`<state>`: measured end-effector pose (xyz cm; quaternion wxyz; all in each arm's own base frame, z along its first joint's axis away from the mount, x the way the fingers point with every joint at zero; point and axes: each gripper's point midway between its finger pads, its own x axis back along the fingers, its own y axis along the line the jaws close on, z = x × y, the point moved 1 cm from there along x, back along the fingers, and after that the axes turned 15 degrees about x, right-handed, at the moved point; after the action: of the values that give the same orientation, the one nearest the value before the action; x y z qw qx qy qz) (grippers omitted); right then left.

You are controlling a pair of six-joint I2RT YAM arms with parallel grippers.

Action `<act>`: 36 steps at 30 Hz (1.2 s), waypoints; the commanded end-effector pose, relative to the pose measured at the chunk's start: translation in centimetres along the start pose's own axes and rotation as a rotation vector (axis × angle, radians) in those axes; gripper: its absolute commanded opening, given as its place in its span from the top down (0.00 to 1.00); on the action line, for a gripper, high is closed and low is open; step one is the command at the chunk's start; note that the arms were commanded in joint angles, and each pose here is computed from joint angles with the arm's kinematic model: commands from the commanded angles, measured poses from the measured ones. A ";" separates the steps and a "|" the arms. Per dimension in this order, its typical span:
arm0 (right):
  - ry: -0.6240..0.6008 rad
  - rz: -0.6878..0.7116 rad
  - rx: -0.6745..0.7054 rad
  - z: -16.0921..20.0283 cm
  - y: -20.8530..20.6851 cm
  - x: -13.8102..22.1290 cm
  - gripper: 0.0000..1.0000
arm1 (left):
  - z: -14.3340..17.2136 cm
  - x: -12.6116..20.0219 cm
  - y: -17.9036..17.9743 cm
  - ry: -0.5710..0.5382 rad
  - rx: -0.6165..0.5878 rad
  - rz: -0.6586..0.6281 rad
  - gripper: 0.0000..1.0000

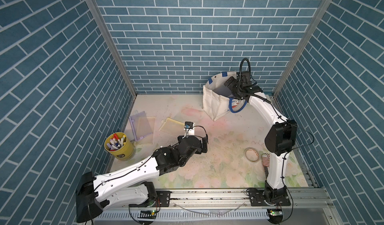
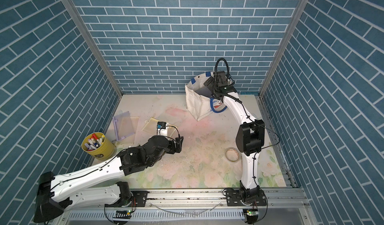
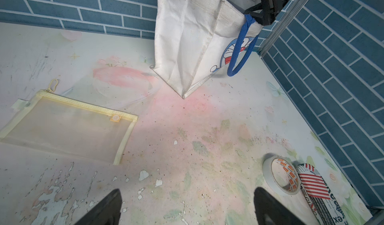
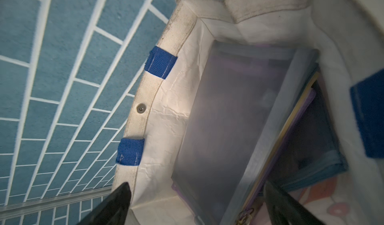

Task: Put the pencil pouch into the canvas bag
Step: Place the pencil pouch in the canvas bag, then move the pencil pouches to the center of the board.

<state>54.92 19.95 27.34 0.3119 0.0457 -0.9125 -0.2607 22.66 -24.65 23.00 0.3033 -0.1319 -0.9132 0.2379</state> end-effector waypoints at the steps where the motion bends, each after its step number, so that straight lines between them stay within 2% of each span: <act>1: -0.004 -0.033 0.048 -1.2 1.1 3.9 0.01 | 0.0 -0.6 0.1 0.030 0.017 -0.031 0.01; 6: -0.004 -0.051 0.128 -1.6 1.6 6.4 0.01 | 0.3 -1.8 1.2 0.075 0.095 -0.078 0.01; 10: 0.016 -0.088 0.299 -1.3 2.5 9.6 0.01 | 0.4 -3.4 5.2 0.174 0.219 -0.186 0.01; 15: 0.130 -0.080 0.531 2.6 1.9 13.5 0.02 | -1.5 -5.2 10.7 0.257 0.237 -0.384 0.01; 18: 0.169 -0.122 0.642 5.3 1.9 15.5 0.02 | -3.6 -6.1 13.6 0.256 0.250 -0.483 0.01; 23: 0.256 -0.288 0.789 9.9 2.7 18.2 0.02 | -7.8 -6.7 19.2 0.201 0.320 -0.644 0.01; 28: 0.314 -0.491 0.797 14.0 3.7 20.1 0.01 | -9.9 -6.8 25.3 0.208 0.380 -0.792 0.01; 31: 0.380 -0.639 0.784 16.8 4.9 20.8 0.02 | -9.6 -7.2 28.5 0.229 0.439 -0.812 0.01; 36: 0.428 -0.762 0.762 18.7 5.9 21.4 0.01 | -8.5 -8.1 32.4 0.304 0.462 -0.876 0.01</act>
<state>28.60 26.61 28.26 0.3717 0.4642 -0.8039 0.0121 37.68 2.15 9.68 0.4954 0.3036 -0.7656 0.2761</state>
